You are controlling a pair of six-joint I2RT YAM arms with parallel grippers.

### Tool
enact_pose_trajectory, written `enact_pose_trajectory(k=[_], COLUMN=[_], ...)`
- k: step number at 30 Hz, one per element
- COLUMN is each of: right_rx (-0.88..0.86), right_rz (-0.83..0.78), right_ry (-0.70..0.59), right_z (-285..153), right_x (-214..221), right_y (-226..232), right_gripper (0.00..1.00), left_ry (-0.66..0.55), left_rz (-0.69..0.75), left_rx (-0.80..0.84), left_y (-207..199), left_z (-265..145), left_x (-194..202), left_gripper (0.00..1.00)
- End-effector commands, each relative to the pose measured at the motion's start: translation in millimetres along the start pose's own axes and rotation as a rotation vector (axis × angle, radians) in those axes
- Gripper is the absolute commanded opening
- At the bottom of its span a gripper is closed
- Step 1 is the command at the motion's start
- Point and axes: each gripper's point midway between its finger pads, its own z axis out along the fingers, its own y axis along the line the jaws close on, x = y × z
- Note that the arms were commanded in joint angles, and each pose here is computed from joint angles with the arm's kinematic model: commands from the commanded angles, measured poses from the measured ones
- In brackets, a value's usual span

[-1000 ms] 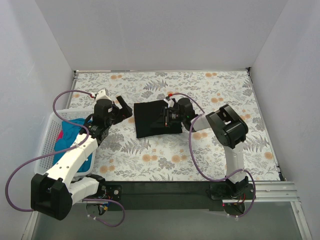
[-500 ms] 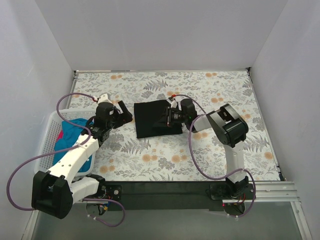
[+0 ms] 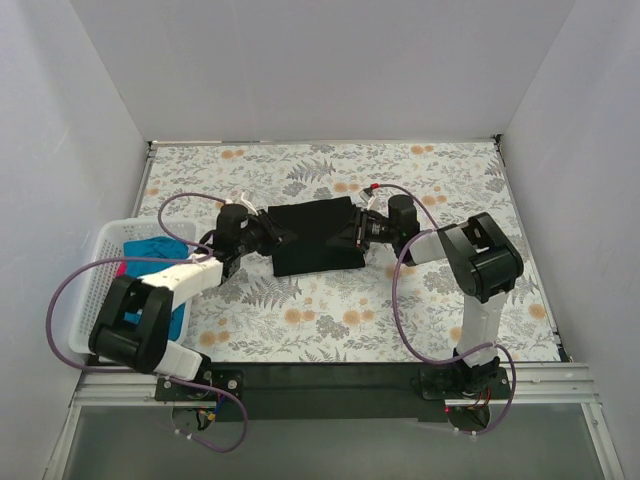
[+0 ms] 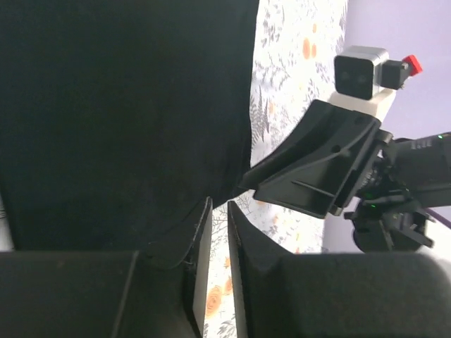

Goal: Fold and stack the t-shirts
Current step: Fold the tshirt

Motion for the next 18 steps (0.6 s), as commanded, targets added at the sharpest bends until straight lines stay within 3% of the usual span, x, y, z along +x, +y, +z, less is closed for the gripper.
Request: enact_pose_trajectory(k=[1,2,4,5,7,10,18], right_rx=[0.001,-0.031,-0.042,-0.086,-0.072,-0.029,0.021], right_rz=[0.027,0.001,0.12,0.093,0.186,0.174,0.003], right_ry=[0.026,0.007,-0.003,-0.038,-0.05,-0.059,-0.096], right_z=[-3.3,-3.7,-8.3,-13.3,-20.3,-27.8,-25.7], right_x=[15.8,14.0,22.4,21.2,26.8,29.8,-17.6], right_y=[-26.5,-26.0,-41.8,-39.4,-56.8,-68.4,-33.9], right_gripper=[0.31,0.3,0.29,0.29,0.27,0.26,0.26], left_ry=[0.058,0.1,0.115,0.148,0.124,0.1,-0.039], left_rz=[-0.061,-0.126,-0.193,-0.258,-0.352,-0.414,-0.222], left_rx=[0.144,0.097,0.075,0.01,0.007,-0.054,0.002], left_y=[-18.6,5.0,23.5,54.2,69.9,97.7,41.6], left_z=[12.2,19.9,24.8,23.9,18.7,7.2,0.0], left_x=[16.1,32.5,41.5,60.7,61.9,62.4,-3.1], left_gripper=[0.13,0.11,0.09,0.08,0.06,0.03,0.05])
